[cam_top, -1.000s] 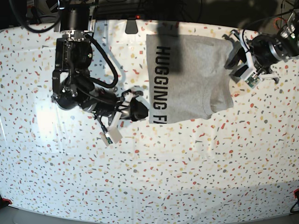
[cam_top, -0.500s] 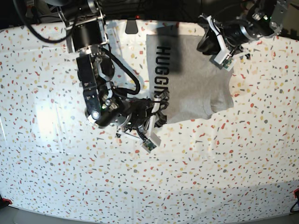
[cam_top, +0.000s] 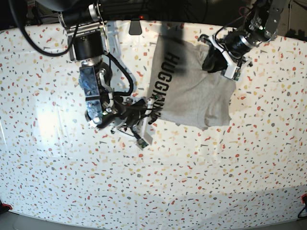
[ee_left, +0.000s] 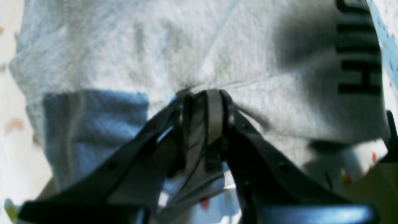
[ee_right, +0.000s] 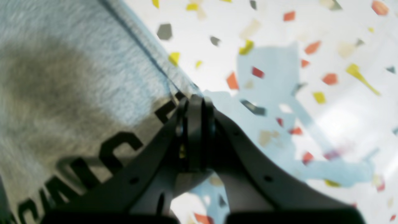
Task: Fold the T-shirt properly
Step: 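Grasp the bundle's edges with both grippers and rotate it flat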
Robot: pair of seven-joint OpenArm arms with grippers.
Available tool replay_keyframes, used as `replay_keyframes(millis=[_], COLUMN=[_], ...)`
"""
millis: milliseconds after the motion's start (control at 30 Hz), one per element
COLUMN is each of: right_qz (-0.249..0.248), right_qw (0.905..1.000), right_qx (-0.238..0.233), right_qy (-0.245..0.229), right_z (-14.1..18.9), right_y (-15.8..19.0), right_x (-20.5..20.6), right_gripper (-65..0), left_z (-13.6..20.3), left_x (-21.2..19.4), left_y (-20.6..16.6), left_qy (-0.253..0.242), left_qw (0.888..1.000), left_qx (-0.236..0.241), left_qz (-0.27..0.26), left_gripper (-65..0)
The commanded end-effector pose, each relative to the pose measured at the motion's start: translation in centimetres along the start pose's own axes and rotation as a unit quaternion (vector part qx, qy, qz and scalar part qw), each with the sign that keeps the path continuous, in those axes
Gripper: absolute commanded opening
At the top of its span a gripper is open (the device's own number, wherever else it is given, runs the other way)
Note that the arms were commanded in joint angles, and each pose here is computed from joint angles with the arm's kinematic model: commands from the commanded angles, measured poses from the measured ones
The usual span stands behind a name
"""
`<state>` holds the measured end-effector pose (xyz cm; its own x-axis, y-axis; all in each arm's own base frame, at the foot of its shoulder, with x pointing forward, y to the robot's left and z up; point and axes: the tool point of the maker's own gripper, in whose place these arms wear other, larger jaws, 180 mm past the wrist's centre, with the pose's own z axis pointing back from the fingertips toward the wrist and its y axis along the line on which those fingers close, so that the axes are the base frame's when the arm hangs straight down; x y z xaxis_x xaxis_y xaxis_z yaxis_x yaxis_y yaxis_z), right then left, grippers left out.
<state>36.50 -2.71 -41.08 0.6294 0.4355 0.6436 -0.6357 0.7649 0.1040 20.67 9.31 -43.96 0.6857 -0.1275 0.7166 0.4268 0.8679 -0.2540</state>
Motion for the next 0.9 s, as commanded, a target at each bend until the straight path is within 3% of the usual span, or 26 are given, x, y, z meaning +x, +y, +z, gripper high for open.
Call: replay_keyframes(millis=[0, 167, 400, 600, 700, 867], right_qz=[0.002, -0.021, -0.016, -0.035, -0.049, -0.037], right_qw=[0.9998, 0.9995, 0.9994, 0.9973, 0.9958, 0.9967], right_qx=[-0.016, -0.017, -0.005, 0.018, 0.03, 0.015], right_qy=[-0.009, -0.018, -0.031, -0.062, -0.071, -0.071], right_z=[0.8, 2.2, 3.9, 4.7, 4.7, 5.0], right_y=[-1.2, -1.1, 3.0, 7.3, 8.8, 8.7], right_x=[0.8, -1.3, -3.6, -3.6, -3.4, -2.9], right_gripper=[-65.0, -65.0, -65.0, -65.0, -65.0, -65.0], left_z=[0.5, -1.0, -2.9, -3.6, -3.7, -2.3], left_x=[-4.4, -2.0, 3.3, 8.6, 10.5, 13.2], left_y=[3.2, 5.8, 9.9, 10.8, 10.9, 10.3], left_qy=[0.104, 0.09, 0.046, 0.001, -0.021, -0.062], left_qw=[0.992, 0.992, 0.989, 0.989, 0.99, 0.991], left_qx=[0.063, 0.084, 0.123, 0.108, 0.103, 0.082], left_qz=[-0.015, -0.026, -0.064, -0.097, -0.089, -0.084], left_gripper=[-55.5, -55.5, -55.6, -55.6, -55.5, -55.5])
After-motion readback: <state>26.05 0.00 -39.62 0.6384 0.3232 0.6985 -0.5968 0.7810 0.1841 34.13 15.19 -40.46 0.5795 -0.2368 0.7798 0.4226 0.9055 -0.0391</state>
